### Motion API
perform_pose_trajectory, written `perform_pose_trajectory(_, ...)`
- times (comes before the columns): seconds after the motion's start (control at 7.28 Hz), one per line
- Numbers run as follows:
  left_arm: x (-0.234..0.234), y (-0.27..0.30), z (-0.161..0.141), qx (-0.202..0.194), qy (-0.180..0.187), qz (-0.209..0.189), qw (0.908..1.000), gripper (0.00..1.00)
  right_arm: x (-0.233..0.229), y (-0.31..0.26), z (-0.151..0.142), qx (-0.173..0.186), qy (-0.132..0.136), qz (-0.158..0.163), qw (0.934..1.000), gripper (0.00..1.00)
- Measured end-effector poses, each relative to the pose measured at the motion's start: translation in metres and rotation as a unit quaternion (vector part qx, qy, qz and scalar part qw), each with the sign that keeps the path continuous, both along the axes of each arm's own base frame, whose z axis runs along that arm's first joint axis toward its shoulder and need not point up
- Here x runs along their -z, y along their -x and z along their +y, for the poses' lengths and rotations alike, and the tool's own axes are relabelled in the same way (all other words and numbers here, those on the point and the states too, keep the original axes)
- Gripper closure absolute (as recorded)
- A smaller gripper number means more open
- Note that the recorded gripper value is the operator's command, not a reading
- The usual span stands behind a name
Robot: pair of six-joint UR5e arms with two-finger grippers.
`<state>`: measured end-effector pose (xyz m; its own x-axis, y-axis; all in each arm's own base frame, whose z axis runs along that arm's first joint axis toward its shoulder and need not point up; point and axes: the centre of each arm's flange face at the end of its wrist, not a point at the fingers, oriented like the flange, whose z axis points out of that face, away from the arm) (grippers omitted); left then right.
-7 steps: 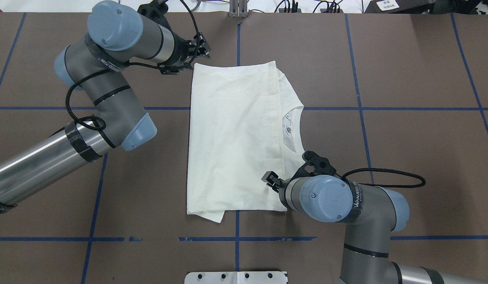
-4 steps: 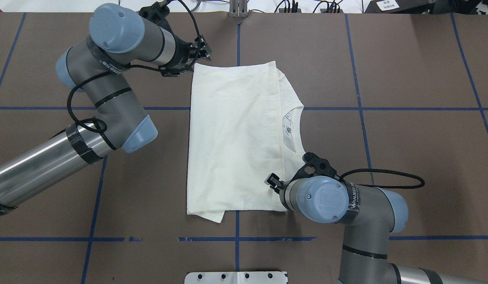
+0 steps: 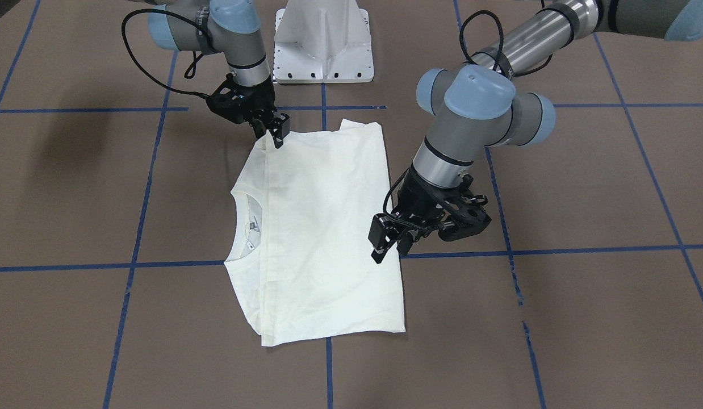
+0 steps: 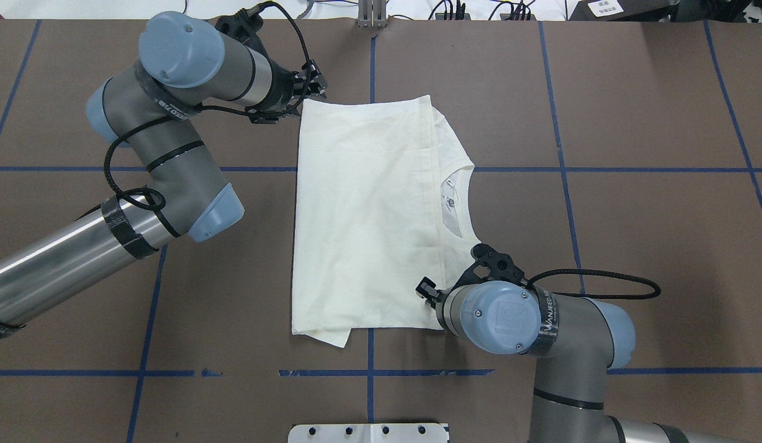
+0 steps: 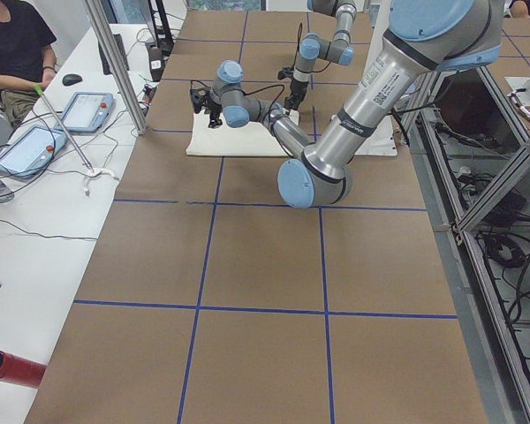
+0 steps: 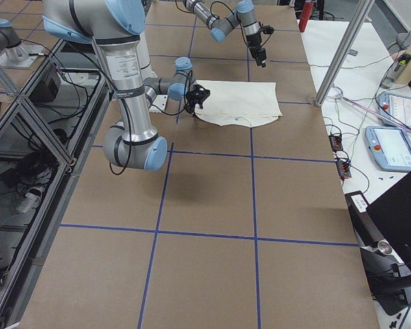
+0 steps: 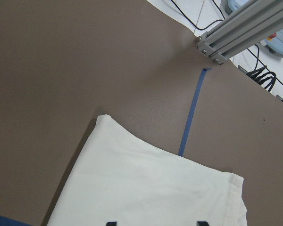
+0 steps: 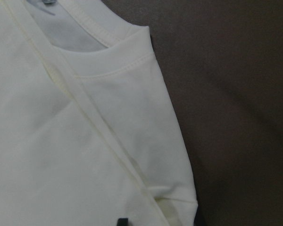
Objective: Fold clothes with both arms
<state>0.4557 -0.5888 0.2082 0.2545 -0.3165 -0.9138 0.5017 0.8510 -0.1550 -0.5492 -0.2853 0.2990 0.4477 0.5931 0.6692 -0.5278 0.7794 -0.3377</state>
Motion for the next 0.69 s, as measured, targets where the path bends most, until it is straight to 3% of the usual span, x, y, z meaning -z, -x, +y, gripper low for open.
perform_pose_trajectory(0.69, 0.005, 0.0, 0.004, 0.001, 0.001, 0.006, 1.0, 0.39, 0.01, -0.015, 0.007, 0.002, -0.004, -0.014, 0.9999, 1.0)
